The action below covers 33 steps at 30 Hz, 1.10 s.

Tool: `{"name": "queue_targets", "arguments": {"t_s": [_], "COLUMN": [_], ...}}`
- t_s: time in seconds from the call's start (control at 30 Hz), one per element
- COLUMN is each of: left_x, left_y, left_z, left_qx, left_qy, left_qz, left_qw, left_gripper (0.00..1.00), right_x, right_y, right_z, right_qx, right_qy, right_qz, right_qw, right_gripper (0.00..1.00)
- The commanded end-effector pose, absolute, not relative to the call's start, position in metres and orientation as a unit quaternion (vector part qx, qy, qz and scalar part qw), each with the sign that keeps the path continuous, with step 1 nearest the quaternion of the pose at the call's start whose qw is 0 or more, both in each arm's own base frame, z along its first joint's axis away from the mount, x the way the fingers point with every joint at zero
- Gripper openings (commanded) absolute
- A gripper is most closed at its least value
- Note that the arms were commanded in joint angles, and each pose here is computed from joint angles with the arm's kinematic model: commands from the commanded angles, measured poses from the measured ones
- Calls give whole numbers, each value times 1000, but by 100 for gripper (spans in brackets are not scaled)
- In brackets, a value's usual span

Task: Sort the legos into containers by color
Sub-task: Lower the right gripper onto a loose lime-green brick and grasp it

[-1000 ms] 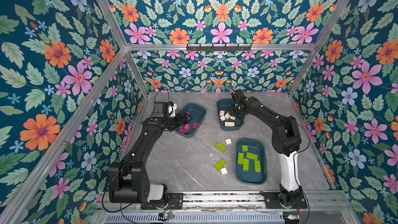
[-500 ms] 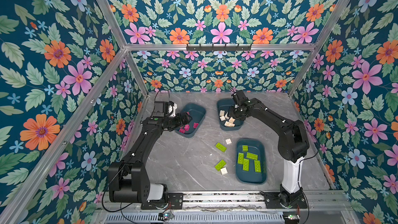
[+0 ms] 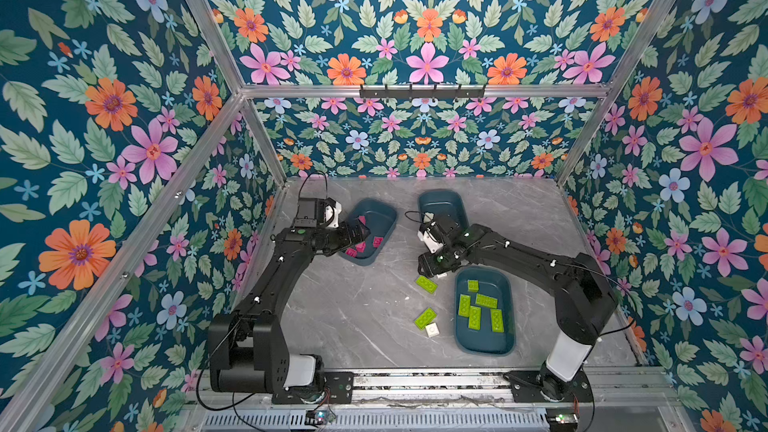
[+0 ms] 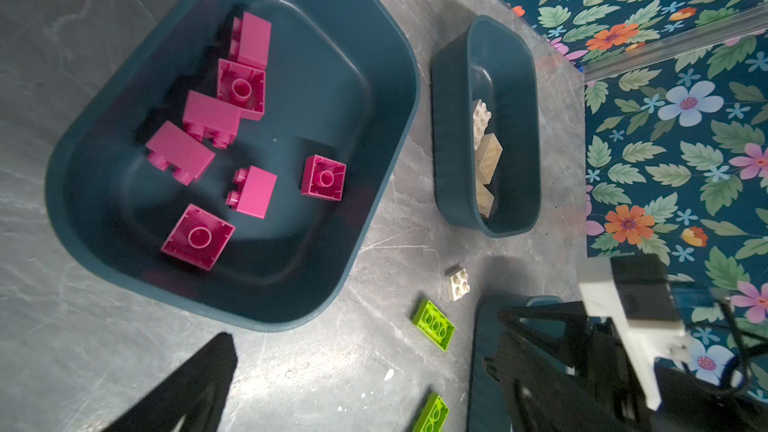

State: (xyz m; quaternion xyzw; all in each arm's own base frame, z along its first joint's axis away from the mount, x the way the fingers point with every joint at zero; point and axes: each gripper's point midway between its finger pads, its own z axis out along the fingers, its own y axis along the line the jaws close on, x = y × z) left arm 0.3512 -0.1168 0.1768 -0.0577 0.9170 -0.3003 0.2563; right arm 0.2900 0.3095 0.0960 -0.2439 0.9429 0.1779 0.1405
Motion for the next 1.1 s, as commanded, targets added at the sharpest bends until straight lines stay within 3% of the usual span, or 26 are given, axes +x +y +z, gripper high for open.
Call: {"name": "queue_targets", "arguments": {"t_s": [0.0, 0.4, 0.73, 0.87, 1.07], "left_x": [349, 349, 350, 350, 351], "left_y": [-115, -115, -115, -115, -118], "left_z": [176, 175, 172, 171, 174], "left_qx": [-53, -53, -55, -56, -59], "left_qy": [918, 919, 921, 921, 916], "left_qz": [-295, -294, -293, -293, -306], "left_qw": [258, 258, 252, 252, 254], "left_gripper": [100, 100, 100, 100, 100], "right_x": [285, 288, 288, 290, 290], "right_y": [316, 313, 302, 302, 300], "right_z": [85, 42, 17, 15, 39], "right_qx": [-308, -369, -408, -414, -404], "right_qy": [925, 914, 904, 902, 903], "right_qz": [173, 123, 55, 38, 36], "right_qw": [141, 118, 112, 117, 140], "right_gripper": [61, 57, 45, 35, 26]}}
